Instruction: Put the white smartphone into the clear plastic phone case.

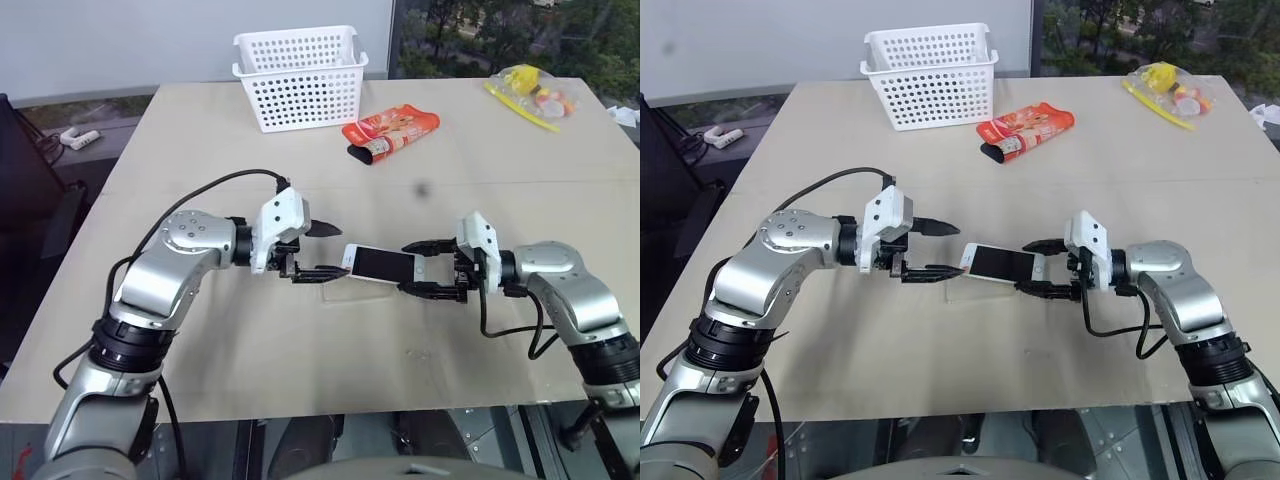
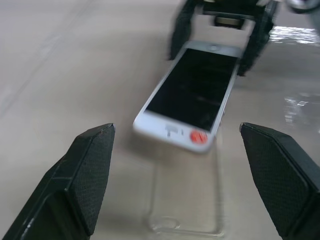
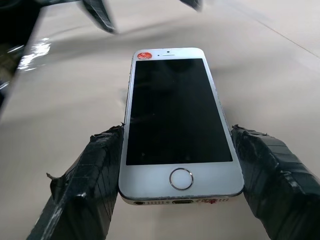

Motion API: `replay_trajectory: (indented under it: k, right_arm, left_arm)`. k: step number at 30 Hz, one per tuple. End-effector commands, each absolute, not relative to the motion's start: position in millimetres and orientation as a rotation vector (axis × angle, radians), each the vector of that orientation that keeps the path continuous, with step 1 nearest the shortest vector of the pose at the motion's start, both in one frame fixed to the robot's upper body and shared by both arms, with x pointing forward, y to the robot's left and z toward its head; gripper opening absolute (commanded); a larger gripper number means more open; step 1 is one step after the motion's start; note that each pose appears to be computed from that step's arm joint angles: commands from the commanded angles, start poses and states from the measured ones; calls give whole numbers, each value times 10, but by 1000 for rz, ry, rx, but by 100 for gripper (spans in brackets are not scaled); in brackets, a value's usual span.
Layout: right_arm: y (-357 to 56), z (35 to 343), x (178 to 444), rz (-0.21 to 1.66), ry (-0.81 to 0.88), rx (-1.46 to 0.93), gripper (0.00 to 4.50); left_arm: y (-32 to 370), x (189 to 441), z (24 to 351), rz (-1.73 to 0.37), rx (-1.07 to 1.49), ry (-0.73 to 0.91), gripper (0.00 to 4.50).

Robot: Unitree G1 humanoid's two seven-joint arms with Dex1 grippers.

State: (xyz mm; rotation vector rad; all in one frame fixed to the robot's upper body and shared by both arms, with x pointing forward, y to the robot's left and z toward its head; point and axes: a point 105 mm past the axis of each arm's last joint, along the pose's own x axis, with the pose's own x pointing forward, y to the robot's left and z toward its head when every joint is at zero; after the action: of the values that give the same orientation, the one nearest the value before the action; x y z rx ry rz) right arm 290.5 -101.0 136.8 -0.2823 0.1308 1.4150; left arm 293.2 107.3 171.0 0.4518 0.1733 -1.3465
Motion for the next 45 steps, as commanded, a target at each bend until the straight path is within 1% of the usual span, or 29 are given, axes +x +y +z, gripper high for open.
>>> replay_trajectory:
  k: [1, 5, 6, 10, 13, 19, 24, 29, 33, 39, 40, 41, 42, 45]
  right_arm:
    - [-985, 1422, 2935, 1480, 111, -379, 297]
    - [-1033, 1354, 3014, 1499, 128, -466, 297]
    - [-1043, 1338, 3027, 1504, 136, -479, 297]
    - [-1101, 1301, 3105, 1514, 154, -508, 297]
    - [-1168, 1273, 3150, 1520, 174, -531, 297]
    - [-1266, 1194, 3192, 1547, 224, -590, 297]
    - [-1273, 1153, 3227, 1553, 240, -626, 297]
    - [-1246, 1140, 3236, 1567, 240, -628, 297]
    - [-1226, 1133, 3235, 1583, 242, -635, 297]
    - [-1167, 1127, 3275, 1590, 240, -660, 297]
    - [-1156, 1140, 3306, 1576, 231, -669, 399]
    - [-1153, 1146, 3325, 1568, 230, -674, 430]
    - [-1154, 1156, 3349, 1554, 224, -685, 441]
    - [-1145, 1271, 3417, 1505, 170, -666, 441]
  left_arm:
    - [982, 2905, 1743, -1403, 472, 142, 201]
    - [900, 2901, 1613, -1424, 473, 160, 11]
    - [880, 2899, 1579, -1427, 475, 164, 4]
    - [802, 2880, 1404, -1452, 489, 200, 4]
    - [769, 2893, 1333, -1449, 496, 211, 4]
    - [761, 2969, 1162, -1396, 516, 234, 4]
    - [752, 3036, 1100, -1342, 500, 230, 4]
    - [681, 3062, 997, -1313, 490, 237, 4]
    - [615, 3070, 980, -1306, 459, 238, 4]
    - [608, 3059, 809, -1305, 486, 299, 4]
    - [618, 3061, 784, -1301, 491, 308, 0]
    - [627, 3061, 763, -1298, 496, 314, 0]
    - [637, 3056, 737, -1298, 502, 321, 0]
    - [660, 3040, 683, -1300, 517, 337, 0]
